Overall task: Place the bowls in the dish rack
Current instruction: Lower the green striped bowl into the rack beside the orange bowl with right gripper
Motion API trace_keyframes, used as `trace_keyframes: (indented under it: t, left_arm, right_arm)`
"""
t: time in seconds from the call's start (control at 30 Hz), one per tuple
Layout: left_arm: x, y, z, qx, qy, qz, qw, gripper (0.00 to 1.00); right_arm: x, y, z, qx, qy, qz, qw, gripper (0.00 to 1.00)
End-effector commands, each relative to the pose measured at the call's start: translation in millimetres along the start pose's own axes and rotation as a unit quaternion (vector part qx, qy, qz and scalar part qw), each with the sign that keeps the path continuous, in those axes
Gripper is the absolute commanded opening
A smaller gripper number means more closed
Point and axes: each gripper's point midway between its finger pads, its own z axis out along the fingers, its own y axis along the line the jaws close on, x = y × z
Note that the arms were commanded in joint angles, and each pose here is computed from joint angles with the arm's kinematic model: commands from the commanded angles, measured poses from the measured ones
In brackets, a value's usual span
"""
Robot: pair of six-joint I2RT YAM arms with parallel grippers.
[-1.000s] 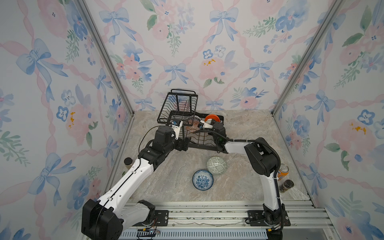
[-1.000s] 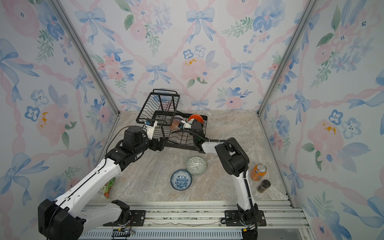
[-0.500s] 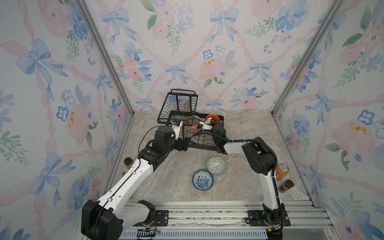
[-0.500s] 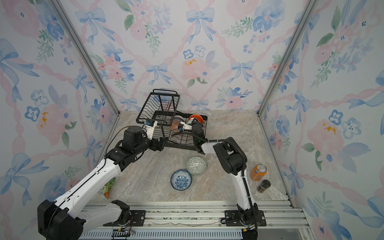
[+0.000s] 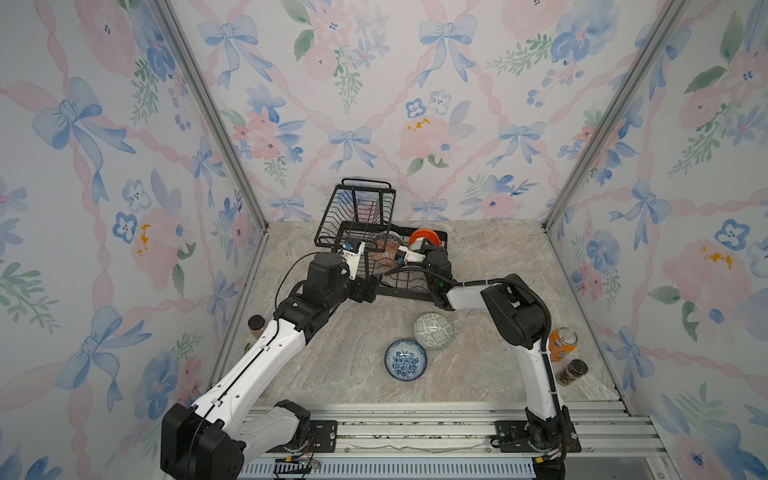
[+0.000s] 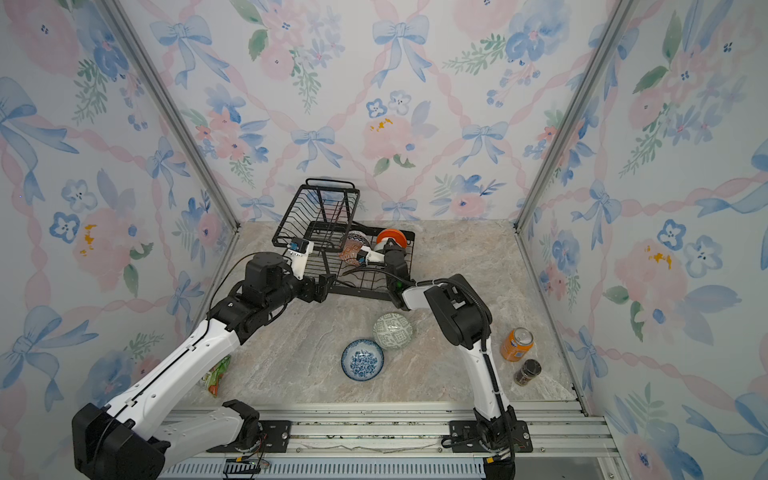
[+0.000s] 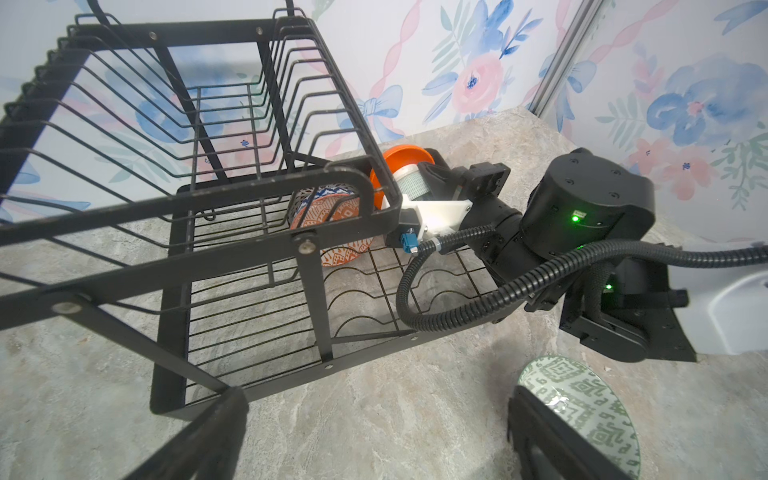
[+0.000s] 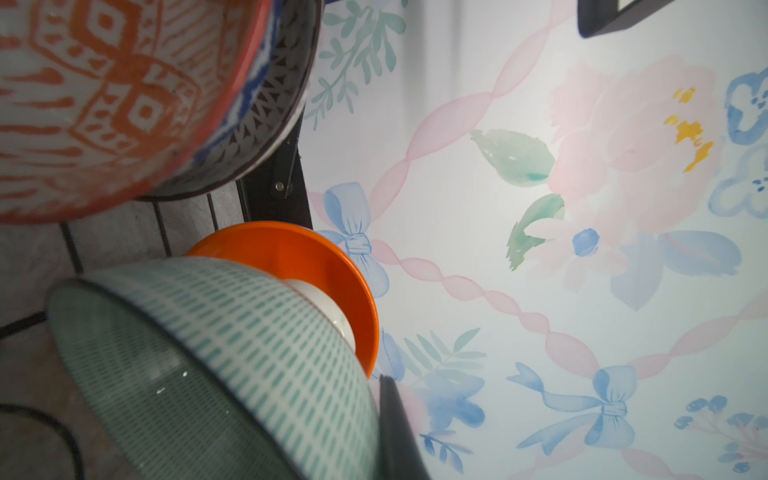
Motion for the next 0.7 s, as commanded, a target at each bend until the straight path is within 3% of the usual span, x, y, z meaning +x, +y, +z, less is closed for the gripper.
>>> trace_keyframes:
  t: [0.0, 0.67]
  left_arm:
    - [2, 0, -4, 0.004, 0.000, 0.004, 1.000, 0.98]
    - [5, 0, -3, 0.004, 0.003, 0.003, 1.000, 0.98]
  right_arm:
    - [2, -13, -2, 0.031, 0.006, 0.016, 0.999, 0.00]
    - [13, -10, -7, -0.041, 0.045, 0.083, 0.995, 0.00]
